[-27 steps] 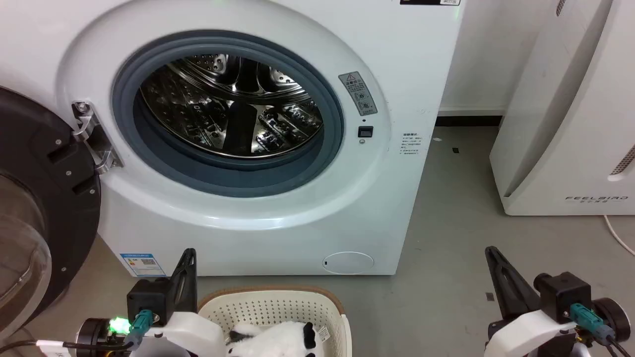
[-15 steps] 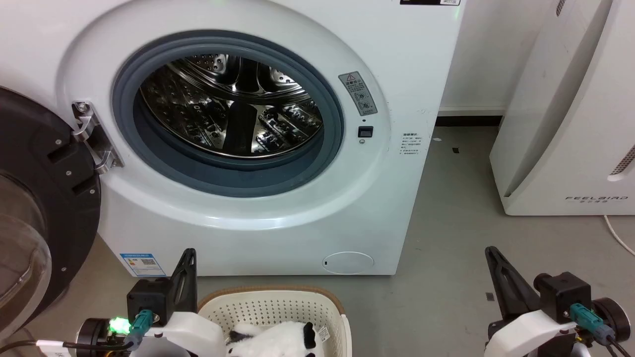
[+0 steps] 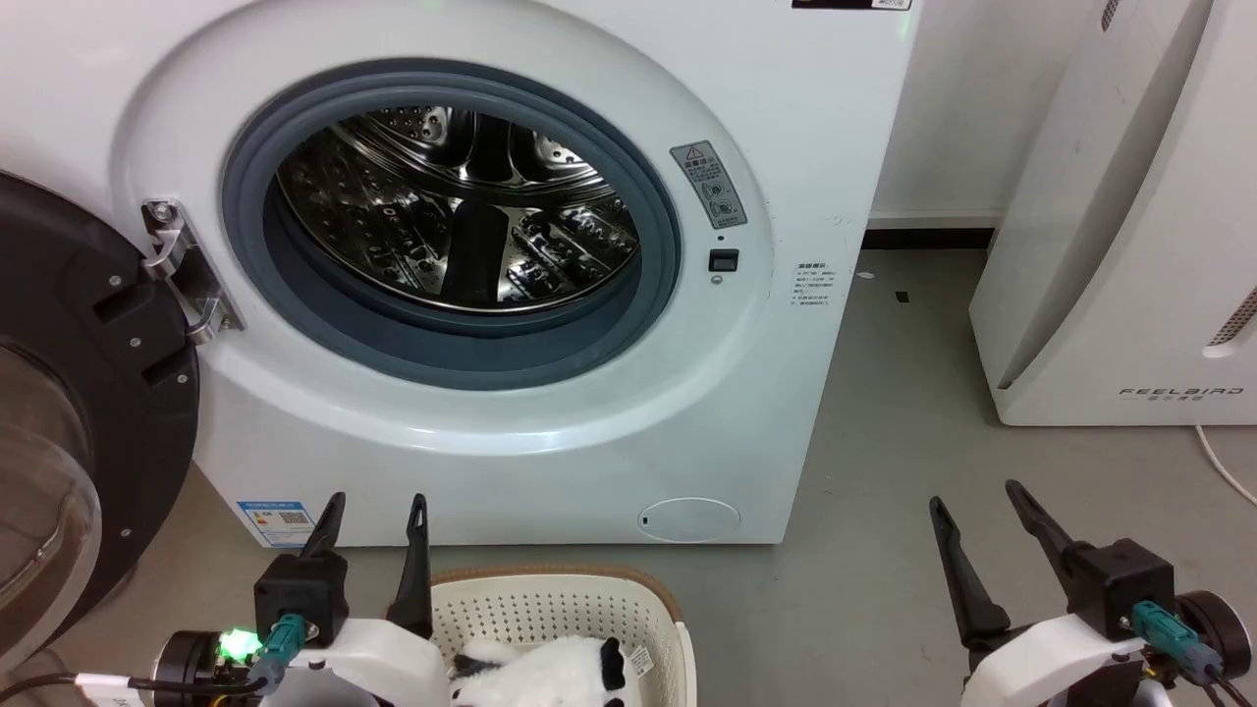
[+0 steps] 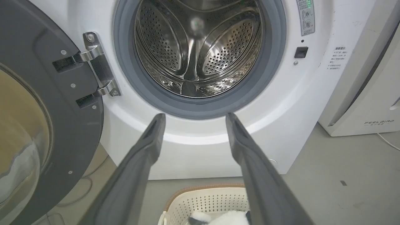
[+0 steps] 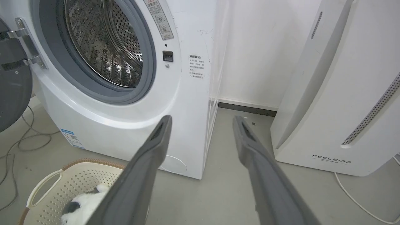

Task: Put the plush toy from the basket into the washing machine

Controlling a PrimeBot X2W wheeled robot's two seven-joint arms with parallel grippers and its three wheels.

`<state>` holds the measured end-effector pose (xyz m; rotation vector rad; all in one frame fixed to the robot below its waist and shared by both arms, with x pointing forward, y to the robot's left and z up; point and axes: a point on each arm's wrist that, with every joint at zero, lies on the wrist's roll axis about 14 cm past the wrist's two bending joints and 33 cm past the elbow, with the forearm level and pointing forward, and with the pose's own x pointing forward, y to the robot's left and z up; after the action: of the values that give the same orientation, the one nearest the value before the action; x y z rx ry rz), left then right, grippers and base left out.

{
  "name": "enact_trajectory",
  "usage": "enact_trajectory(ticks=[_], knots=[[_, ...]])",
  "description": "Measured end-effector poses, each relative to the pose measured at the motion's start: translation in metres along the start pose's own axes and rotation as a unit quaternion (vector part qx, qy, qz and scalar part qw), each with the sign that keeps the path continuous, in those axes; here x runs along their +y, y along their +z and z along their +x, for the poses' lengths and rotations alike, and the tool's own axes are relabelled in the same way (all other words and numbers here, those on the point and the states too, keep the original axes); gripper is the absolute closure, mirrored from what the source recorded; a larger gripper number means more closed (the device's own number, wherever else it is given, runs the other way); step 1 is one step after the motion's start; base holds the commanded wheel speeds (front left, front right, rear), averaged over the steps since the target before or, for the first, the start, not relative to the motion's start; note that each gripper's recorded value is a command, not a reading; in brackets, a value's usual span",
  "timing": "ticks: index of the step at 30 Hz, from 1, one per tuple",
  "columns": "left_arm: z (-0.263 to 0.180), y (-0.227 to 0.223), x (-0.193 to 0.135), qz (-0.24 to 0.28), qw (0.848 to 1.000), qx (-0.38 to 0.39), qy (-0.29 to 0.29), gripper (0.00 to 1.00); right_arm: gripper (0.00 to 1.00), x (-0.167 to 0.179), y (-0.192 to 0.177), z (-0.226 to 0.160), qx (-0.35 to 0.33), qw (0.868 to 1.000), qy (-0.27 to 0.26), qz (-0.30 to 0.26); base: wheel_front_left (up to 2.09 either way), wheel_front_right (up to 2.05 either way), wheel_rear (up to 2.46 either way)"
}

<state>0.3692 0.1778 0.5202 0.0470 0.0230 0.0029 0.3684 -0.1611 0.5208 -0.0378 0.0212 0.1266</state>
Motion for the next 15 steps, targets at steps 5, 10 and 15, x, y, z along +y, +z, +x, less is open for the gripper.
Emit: enact_trajectory(ticks=[5,10,15], knots=[[0.001,-0.001,-0.002,-0.002,1.0,-0.001,-0.003,0.0,0.0,-0.004,0.0,0.0,-0.004,1.0,-0.006,0.006,0.0,0.0,0.0],[0.002,-0.007,-0.004,-0.003,1.0,0.005,-0.005,0.0,0.0,-0.009,0.0,0.0,-0.006,1.0,-0.012,0.01,0.0,0.0,0.0],[0.008,-0.009,-0.007,-0.003,1.0,0.006,-0.009,0.0,0.0,-0.012,-0.003,0.001,-0.006,1.0,-0.018,0.015,0.0,0.0,0.0]])
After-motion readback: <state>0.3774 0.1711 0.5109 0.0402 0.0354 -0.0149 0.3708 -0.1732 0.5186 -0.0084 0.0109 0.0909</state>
